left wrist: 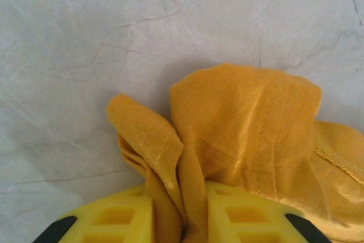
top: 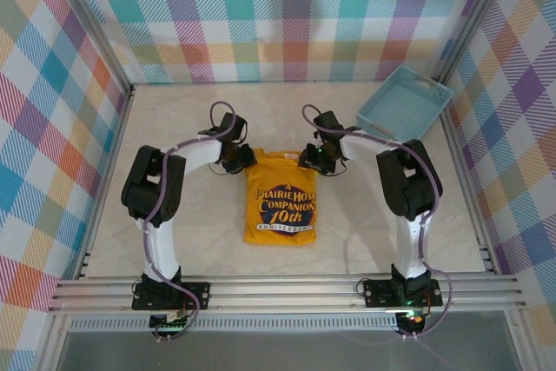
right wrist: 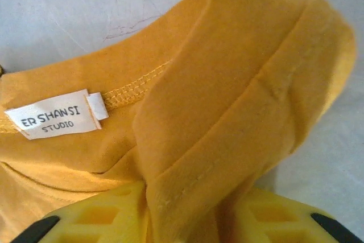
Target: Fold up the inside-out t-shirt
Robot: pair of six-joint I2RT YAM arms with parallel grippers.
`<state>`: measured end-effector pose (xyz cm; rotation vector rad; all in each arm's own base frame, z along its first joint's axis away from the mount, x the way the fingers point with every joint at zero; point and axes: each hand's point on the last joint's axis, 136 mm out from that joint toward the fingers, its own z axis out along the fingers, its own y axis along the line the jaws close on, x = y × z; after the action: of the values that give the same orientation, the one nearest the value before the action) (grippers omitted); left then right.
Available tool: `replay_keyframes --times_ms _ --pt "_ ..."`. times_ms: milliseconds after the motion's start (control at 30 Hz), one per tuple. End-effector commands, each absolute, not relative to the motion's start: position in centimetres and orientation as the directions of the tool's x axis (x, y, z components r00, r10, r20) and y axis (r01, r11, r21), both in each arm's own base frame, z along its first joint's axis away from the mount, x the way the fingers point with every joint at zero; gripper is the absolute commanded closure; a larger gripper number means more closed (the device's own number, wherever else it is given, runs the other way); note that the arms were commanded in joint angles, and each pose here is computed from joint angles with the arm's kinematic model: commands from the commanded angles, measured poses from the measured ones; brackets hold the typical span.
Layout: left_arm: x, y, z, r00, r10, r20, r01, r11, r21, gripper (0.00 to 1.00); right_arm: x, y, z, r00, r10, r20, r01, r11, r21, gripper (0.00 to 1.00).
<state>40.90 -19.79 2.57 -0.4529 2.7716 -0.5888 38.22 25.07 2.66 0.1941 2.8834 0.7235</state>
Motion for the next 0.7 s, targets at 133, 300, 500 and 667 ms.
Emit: replay_keyframes --times_ms 133,300,500,667 --pt "40.4 -27.7 4.4 -0.939 -0.249 -0.238 -0.022 0.734 -0.679 0.87 37.2 27.7 2.7 -0.991 0.088 -0.104 0.018 0.843 0.538 0.75" --pt "40.5 -26.1 6.7 -0.909 -0.313 -0.275 -0.012 0.68 -0.733 0.98 38.1 27.3 4.5 -0.983 0.107 -0.148 0.001 0.811 0.585 0.87" --pt "41.0 -23.0 9.9 -0.861 -0.397 -0.319 -0.016 0.647 -0.762 1.0 39.5 26.9 8.2 -0.968 0.132 -0.212 -0.054 0.718 0.693 1.0" --pt "42.6 -21.5 13.1 -0.824 -0.452 -0.341 -0.01 0.614 -0.789 1.0 41.3 27.2 11.7 -0.955 0.145 -0.26 -0.105 0.654 0.749 1.0"
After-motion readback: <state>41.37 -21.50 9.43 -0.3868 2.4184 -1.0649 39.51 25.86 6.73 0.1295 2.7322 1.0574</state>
